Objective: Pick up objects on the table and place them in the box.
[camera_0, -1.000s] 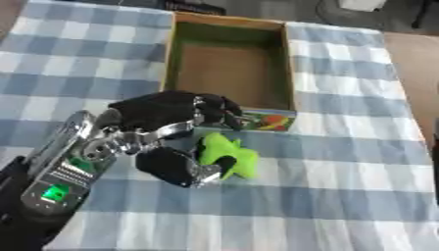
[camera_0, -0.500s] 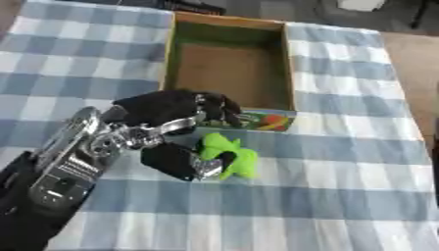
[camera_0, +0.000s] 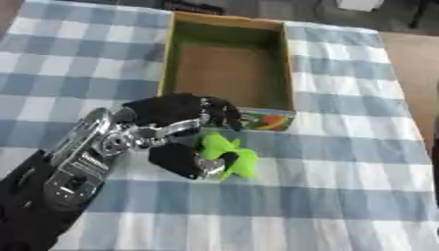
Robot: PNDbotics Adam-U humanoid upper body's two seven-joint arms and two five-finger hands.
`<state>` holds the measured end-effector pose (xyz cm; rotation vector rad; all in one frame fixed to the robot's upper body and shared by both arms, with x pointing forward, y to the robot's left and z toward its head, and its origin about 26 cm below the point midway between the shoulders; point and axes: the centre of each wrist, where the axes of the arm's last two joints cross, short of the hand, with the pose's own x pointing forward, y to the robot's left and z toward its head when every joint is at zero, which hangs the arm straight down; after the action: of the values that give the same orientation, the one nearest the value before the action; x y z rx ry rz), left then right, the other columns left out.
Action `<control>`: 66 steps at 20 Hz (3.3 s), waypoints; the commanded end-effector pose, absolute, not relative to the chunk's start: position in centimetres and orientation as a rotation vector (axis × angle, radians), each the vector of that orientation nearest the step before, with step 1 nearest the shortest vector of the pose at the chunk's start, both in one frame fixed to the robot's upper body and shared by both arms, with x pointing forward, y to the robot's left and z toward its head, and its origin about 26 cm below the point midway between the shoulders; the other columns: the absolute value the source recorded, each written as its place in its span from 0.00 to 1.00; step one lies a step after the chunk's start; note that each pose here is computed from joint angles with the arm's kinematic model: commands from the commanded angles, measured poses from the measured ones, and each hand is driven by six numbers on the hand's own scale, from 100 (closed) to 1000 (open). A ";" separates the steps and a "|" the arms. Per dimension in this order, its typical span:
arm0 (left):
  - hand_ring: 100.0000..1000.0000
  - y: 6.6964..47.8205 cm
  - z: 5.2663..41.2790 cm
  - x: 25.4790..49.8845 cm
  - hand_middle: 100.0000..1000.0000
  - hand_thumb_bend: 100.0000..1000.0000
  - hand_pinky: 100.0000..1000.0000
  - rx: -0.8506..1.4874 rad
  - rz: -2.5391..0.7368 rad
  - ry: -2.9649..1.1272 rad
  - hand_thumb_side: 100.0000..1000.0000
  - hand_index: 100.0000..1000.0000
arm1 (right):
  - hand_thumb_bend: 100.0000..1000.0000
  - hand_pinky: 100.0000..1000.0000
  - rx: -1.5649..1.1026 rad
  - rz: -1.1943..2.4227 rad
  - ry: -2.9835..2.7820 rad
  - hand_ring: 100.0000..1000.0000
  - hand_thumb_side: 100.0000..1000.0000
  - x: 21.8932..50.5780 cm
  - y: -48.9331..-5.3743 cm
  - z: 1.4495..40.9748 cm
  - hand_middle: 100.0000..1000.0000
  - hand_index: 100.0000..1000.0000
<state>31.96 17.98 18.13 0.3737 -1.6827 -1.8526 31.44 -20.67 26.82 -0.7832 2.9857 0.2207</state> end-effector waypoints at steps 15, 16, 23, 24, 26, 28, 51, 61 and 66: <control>0.75 18.4 17.0 33.4 0.85 0.13 0.71 0.410 -1.858 -1.614 0.76 0.85 | 0.00 0.35 -0.813 0.212 2.942 0.33 0.79 31.2 -20.3 27.8 0.35 0.49; 0.75 18.5 16.9 33.4 0.85 0.15 0.72 0.409 -1.861 -1.608 0.74 0.85 | 0.00 0.35 -0.814 0.212 2.941 0.33 0.79 31.2 -20.3 27.8 0.35 0.49; 0.77 18.6 16.4 33.6 0.86 0.39 0.73 0.389 -1.919 -1.530 0.56 0.87 | 0.00 0.35 -0.819 0.215 2.938 0.33 0.79 31.2 -20.2 27.9 0.35 0.49; 0.76 18.6 16.4 33.6 0.86 0.38 0.73 0.385 -1.929 -1.519 0.57 0.87 | 0.00 0.35 -0.819 0.215 2.938 0.33 0.79 31.2 -20.2 27.9 0.35 0.49; 0.77 18.5 16.5 33.5 0.87 0.44 0.74 0.380 -1.947 -1.501 0.54 0.88 | 0.00 0.35 -0.818 0.214 2.938 0.33 0.79 31.2 -20.2 27.9 0.35 0.49; 0.77 18.5 16.8 33.4 0.87 0.46 0.74 0.378 -1.962 -1.489 0.53 0.88 | 0.00 0.35 -0.818 0.212 2.939 0.33 0.79 31.2 -20.2 27.9 0.35 0.49; 0.15 18.5 16.7 33.4 0.41 0.00 0.00 0.535 -1.718 -1.920 0.49 0.50 | 0.00 0.35 -0.816 0.210 2.938 0.33 0.79 31.2 -20.3 27.9 0.35 0.49; 0.62 18.3 15.6 33.8 0.78 0.44 0.51 0.466 -1.956 -1.633 0.47 0.78 | 0.00 0.35 -0.820 0.210 2.937 0.33 0.78 31.2 -20.2 27.9 0.35 0.49; 0.72 18.0 16.1 33.5 0.83 0.67 0.63 0.527 -2.072 -1.536 0.43 0.81 | 0.00 0.35 -0.822 0.210 2.936 0.33 0.78 31.2 -20.2 27.9 0.35 0.49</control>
<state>33.65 18.35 15.13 0.4873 -1.5364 -2.0341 31.43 -20.24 27.11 -0.8179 2.9657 0.2272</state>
